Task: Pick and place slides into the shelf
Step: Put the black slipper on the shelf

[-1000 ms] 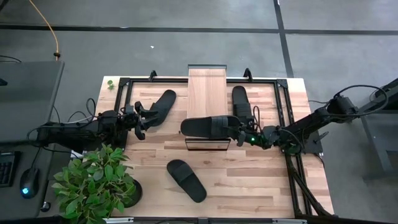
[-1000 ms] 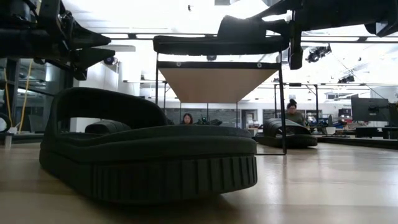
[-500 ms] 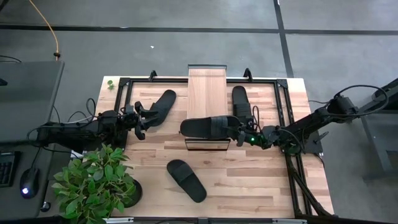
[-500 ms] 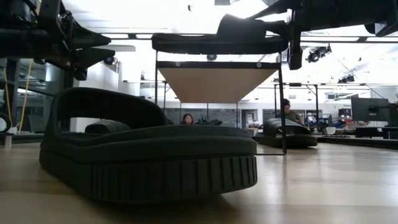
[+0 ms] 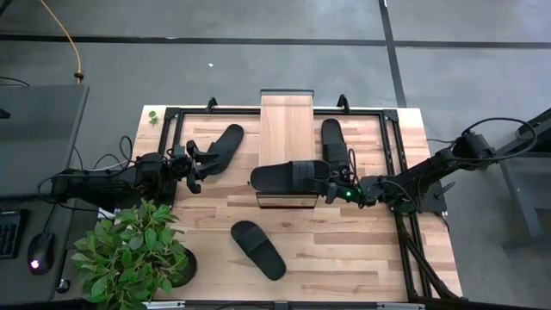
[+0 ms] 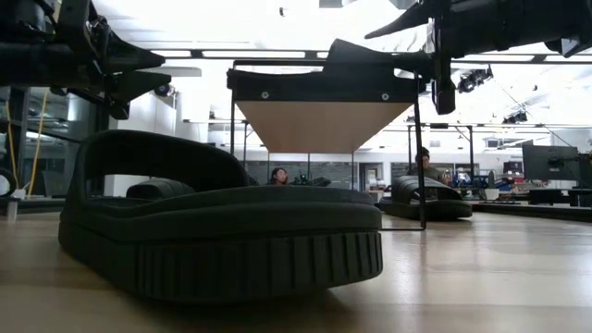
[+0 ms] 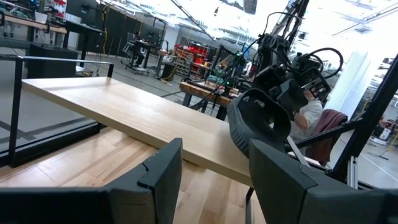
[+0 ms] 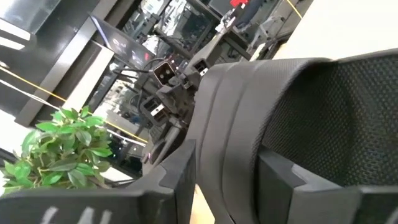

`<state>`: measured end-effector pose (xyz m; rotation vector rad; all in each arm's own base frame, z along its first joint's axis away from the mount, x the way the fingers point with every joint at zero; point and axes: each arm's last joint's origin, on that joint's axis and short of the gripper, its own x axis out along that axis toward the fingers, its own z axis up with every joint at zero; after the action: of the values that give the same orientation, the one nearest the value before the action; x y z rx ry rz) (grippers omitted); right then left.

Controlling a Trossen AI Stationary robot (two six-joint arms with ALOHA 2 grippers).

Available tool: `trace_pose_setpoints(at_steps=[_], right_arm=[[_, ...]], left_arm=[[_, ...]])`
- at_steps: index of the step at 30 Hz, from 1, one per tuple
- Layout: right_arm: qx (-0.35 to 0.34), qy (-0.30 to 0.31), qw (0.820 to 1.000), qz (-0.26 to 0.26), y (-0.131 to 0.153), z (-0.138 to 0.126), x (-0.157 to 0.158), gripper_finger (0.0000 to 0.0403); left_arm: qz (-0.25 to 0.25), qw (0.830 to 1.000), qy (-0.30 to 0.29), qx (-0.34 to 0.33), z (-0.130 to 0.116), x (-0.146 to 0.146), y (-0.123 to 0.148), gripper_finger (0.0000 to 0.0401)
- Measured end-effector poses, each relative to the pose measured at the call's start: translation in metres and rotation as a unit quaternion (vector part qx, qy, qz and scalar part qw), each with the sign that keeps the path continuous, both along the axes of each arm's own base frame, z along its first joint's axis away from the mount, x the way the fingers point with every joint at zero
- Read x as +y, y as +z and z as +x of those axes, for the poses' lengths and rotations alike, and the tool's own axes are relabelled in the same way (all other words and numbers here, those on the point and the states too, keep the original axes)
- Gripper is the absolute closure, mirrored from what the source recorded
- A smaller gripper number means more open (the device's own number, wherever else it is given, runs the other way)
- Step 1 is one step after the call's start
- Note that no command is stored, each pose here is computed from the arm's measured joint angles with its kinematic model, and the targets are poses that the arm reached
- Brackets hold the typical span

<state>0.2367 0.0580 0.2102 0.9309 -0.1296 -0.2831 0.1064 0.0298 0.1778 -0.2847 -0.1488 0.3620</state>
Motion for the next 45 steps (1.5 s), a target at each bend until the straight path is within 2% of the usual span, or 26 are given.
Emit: trace_pose_setpoints(at_steps=[23,30,40,45], right_arm=[[0.023,-0.016,0.999,-0.027,0.000,-0.003,-0.002,0.0273],[0.007,0.002,1.000,-0.015,0.007,-0.008,0.005,0.0273],[0.059,0.007,0.998,0.012,-0.006,-0.010,0.006,0.0273],[0.061,0.015,0.998,-0.001,-0.003,-0.012,0.006,0.0273]], left_arm=[[-0.001,1.000,0.000,0.004,0.000,0.000,-0.001,0.0233],[-0.001,1.000,0.000,0.004,0.000,0.000,-0.001,0.0233],[-0.001,1.000,0.000,0.004,0.000,0.000,-0.001,0.0233],[-0.001,1.000,0.000,0.005,0.000,0.000,-0.001,0.0233]])
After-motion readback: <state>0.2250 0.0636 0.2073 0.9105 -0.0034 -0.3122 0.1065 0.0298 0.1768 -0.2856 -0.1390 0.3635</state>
